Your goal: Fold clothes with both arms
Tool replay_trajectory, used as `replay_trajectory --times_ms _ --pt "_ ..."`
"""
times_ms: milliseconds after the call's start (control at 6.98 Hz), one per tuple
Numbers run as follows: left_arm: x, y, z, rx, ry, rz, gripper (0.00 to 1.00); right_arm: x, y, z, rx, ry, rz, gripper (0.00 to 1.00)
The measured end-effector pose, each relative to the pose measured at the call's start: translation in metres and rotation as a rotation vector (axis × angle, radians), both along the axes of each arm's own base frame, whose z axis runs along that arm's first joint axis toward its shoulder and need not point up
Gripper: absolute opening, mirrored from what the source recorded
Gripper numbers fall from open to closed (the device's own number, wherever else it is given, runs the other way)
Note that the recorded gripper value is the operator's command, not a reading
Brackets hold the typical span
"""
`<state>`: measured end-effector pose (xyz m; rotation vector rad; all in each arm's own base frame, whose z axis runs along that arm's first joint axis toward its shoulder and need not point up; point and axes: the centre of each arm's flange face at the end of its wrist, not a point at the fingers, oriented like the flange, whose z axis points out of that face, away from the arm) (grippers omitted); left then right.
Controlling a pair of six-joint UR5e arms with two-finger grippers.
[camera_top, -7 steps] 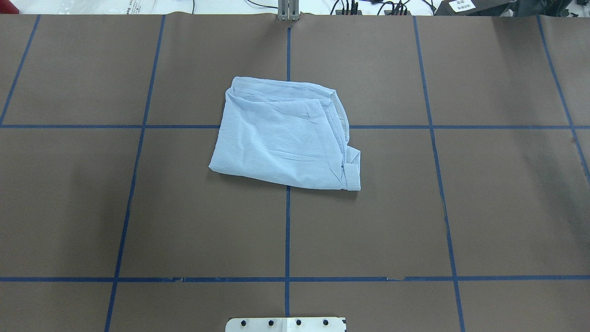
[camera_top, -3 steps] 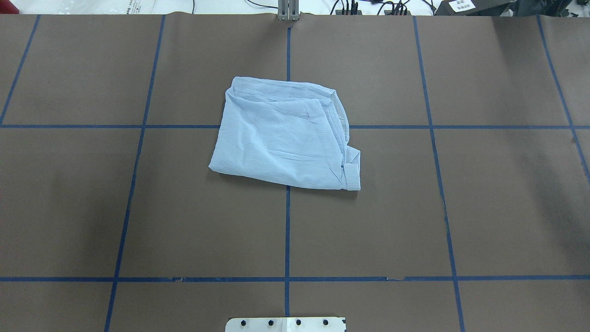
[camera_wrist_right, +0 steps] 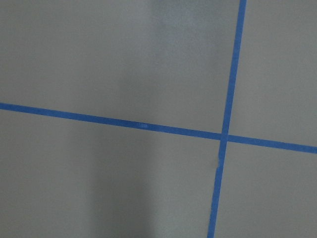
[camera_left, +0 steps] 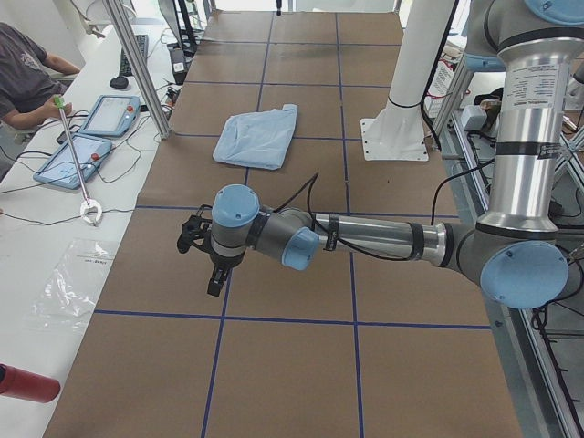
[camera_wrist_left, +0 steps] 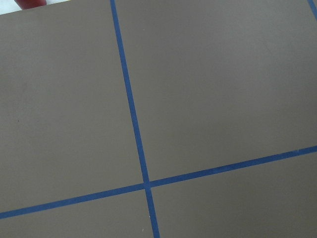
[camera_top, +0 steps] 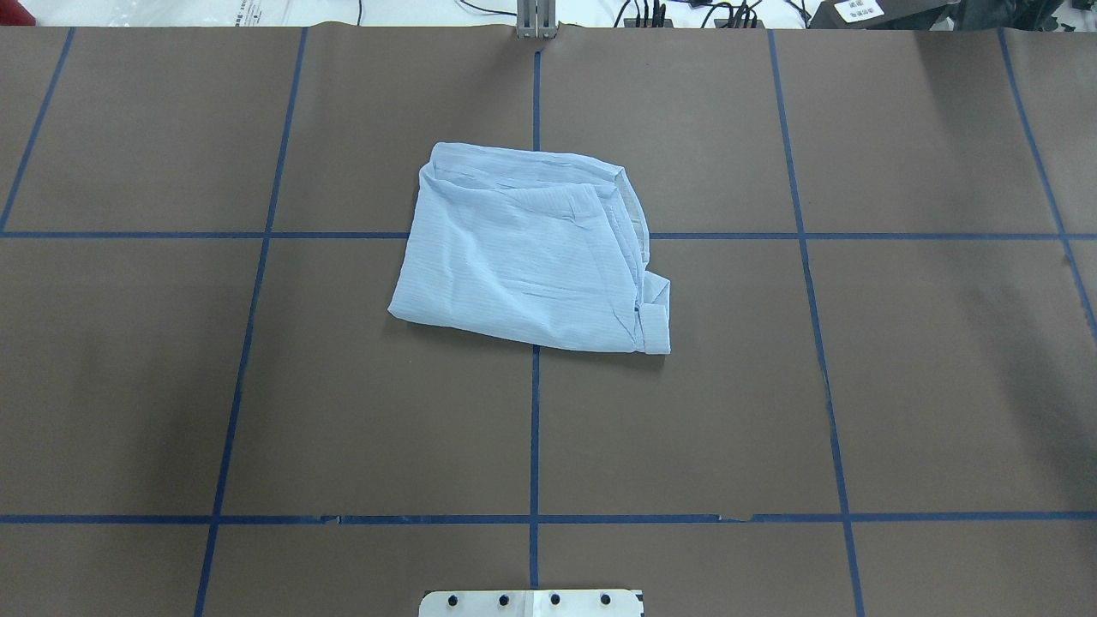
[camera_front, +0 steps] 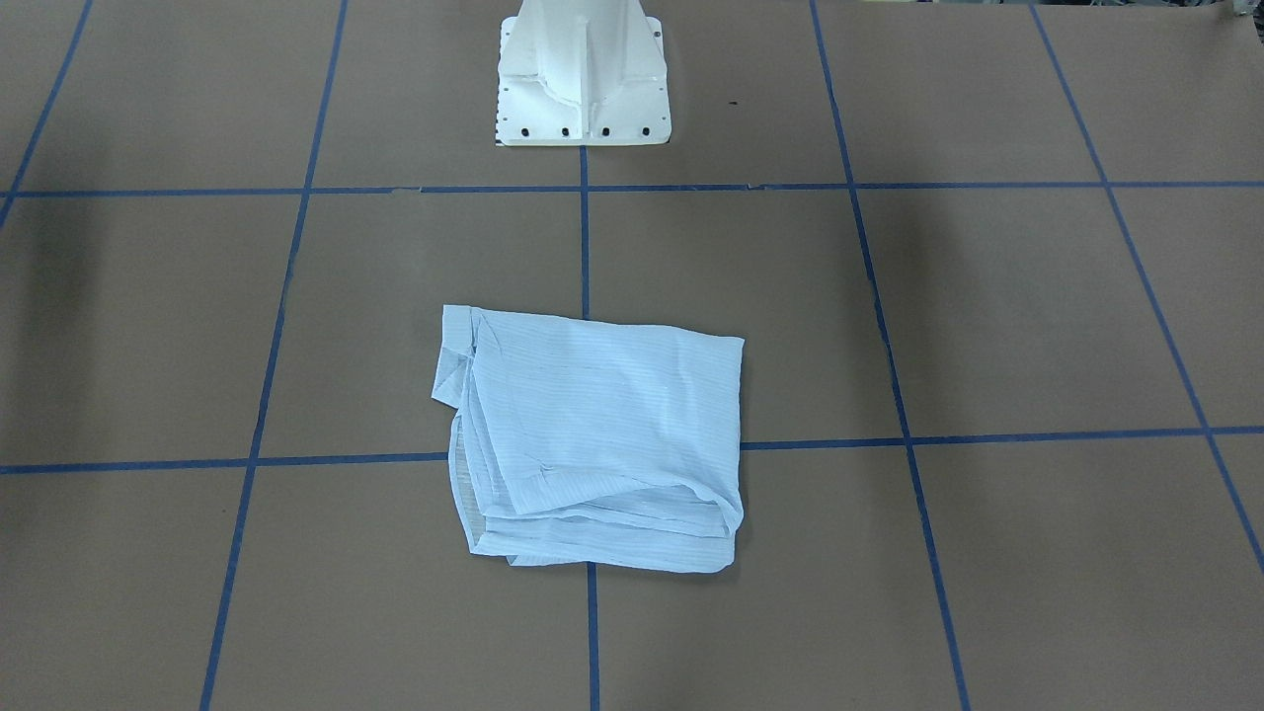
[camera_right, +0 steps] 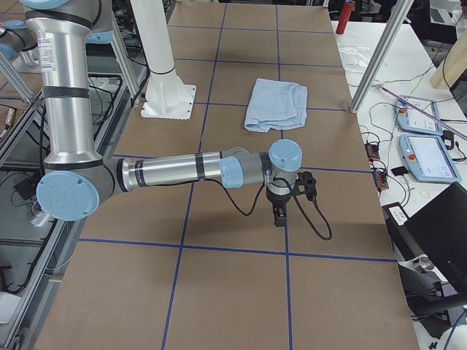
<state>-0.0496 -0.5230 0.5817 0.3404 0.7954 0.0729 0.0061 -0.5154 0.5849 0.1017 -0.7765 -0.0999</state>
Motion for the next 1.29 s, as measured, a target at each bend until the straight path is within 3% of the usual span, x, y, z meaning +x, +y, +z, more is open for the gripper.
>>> replay_trajectory --times_ms 1289 --pt "-0.002 0.014 -0.029 0.05 0.004 -0.005 1.0 0.001 0.008 0.005 -0.004 0.01 0.001 1.0"
